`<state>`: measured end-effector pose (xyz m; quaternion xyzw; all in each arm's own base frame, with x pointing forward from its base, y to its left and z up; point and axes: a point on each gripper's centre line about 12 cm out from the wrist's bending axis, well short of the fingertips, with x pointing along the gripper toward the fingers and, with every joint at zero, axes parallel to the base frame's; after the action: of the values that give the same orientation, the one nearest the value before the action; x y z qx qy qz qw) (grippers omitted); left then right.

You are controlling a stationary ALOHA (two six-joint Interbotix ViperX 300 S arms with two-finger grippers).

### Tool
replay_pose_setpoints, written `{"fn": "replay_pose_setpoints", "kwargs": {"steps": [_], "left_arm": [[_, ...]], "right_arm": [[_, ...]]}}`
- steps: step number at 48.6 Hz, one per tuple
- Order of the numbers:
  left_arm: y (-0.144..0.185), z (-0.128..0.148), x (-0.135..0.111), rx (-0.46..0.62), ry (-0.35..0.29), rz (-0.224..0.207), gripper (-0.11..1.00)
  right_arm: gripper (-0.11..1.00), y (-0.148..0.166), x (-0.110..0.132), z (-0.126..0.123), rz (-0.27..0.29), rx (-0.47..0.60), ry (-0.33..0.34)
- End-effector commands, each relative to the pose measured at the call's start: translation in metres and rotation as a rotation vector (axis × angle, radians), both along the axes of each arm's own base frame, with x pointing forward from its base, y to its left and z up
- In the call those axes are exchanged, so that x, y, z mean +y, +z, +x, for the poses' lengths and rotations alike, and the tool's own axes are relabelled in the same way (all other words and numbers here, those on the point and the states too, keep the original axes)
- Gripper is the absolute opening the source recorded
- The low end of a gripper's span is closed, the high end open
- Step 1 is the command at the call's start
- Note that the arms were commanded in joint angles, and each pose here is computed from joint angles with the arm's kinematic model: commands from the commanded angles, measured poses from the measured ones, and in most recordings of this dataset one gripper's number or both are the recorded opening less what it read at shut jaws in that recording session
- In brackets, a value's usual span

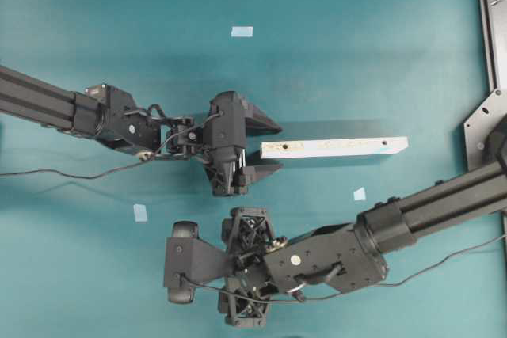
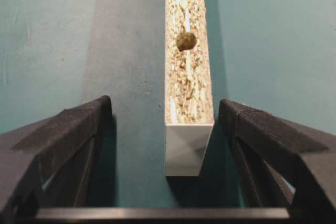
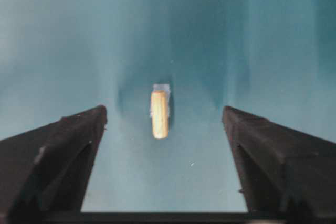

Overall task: Move the wooden board into place and insert the rod into its hole.
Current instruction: 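Lower the right gripper over the wooden dowel and grasp it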

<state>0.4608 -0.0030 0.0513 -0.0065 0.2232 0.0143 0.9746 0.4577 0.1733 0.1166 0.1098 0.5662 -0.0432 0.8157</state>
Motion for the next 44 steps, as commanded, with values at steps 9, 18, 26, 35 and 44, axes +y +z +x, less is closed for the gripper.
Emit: {"fn": "replay_pose_setpoints", "kwargs": {"steps": [9, 18, 26, 35, 44], "left_arm": [[0.0038, -0.0014, -0.0214, -0.002, -0.048, 0.000, 0.87], [0.0031, -0.0016, -0.0214, 0.000, -0.048, 0.000, 0.87], [0.0038, -0.0014, -0.0214, -0.002, -0.048, -0.002, 0.87], [0.0045, -0.0013, -0.0214, -0.003, -0.048, 0.000, 0.87], [0.0036, -0.0015, -0.0214, 0.000, -0.048, 0.000, 0.87]], "right_arm": [[0.75, 0.0149, 0.0013, 0.0093, -0.008, -0.086, 0.028], [0.72, 0.0089, 0.0023, 0.0093, -0.009, -0.076, 0.028], [0.64, 0.0080, 0.0015, 0.0092, -0.010, -0.072, 0.025], [0.56, 0.0074, 0.0021, 0.0084, -0.009, -0.068, 0.024], [0.51, 0.0082, 0.0021, 0.0084, -0.008, -0.070, 0.024]]}}
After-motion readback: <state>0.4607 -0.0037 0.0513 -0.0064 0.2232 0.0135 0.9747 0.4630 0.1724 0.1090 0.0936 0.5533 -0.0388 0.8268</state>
